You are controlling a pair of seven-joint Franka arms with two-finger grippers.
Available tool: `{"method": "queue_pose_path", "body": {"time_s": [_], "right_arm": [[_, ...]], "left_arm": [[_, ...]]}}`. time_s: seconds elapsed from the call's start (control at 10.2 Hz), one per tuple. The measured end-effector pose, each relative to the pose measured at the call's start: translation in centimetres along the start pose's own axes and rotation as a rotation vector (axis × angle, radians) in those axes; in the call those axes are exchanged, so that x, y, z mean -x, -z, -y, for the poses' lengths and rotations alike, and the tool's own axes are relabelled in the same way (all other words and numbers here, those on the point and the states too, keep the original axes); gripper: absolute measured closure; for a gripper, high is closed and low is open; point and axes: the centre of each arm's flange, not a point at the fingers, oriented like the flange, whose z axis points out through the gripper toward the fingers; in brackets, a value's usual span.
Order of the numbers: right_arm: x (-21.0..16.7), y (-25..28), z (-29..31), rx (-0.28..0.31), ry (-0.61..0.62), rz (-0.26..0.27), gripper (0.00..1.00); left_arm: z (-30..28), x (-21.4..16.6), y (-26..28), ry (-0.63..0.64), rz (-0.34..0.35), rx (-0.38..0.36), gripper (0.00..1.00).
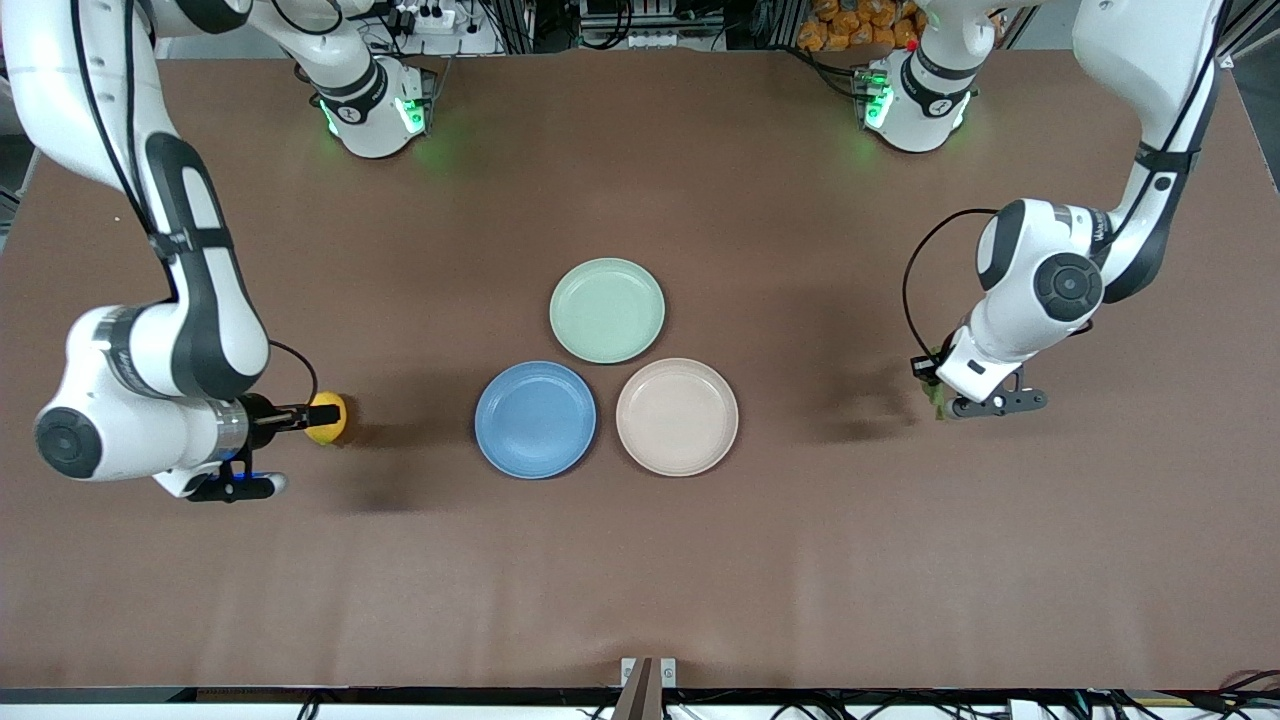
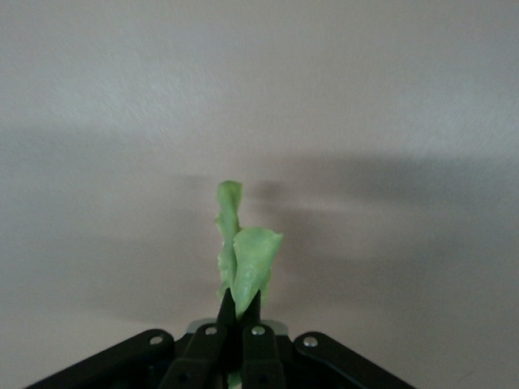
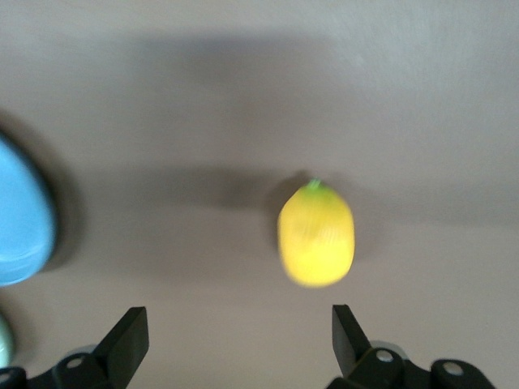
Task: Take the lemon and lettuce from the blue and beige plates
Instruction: 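Set the lettuce and lemon on the table beside the plates, open both grippers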
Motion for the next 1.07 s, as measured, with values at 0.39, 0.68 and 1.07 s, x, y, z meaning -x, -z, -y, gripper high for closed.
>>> {"method": "queue_pose_path", "body": {"time_s": [0.39, 0.68, 1.07], "right_arm": [[7.5, 14.4, 2.9, 0.061, 0.034, -0.104, 0.0], [13.6, 21.0, 4.9, 0.107, 0.057, -0.157, 0.0], [16.0, 23.3, 7.3, 0.121, 0.083, -0.207, 0.0]], "left_arm": [[-0.3, -1.1, -0.4, -0.001, -0.012, 0.009, 0.71], [-0.3, -5.6, 7.2, -0.035, -0.061, -0.036, 0.31], [0.8, -7.9, 19.6, -0.092, -0.044, -0.081, 0.0]]}}
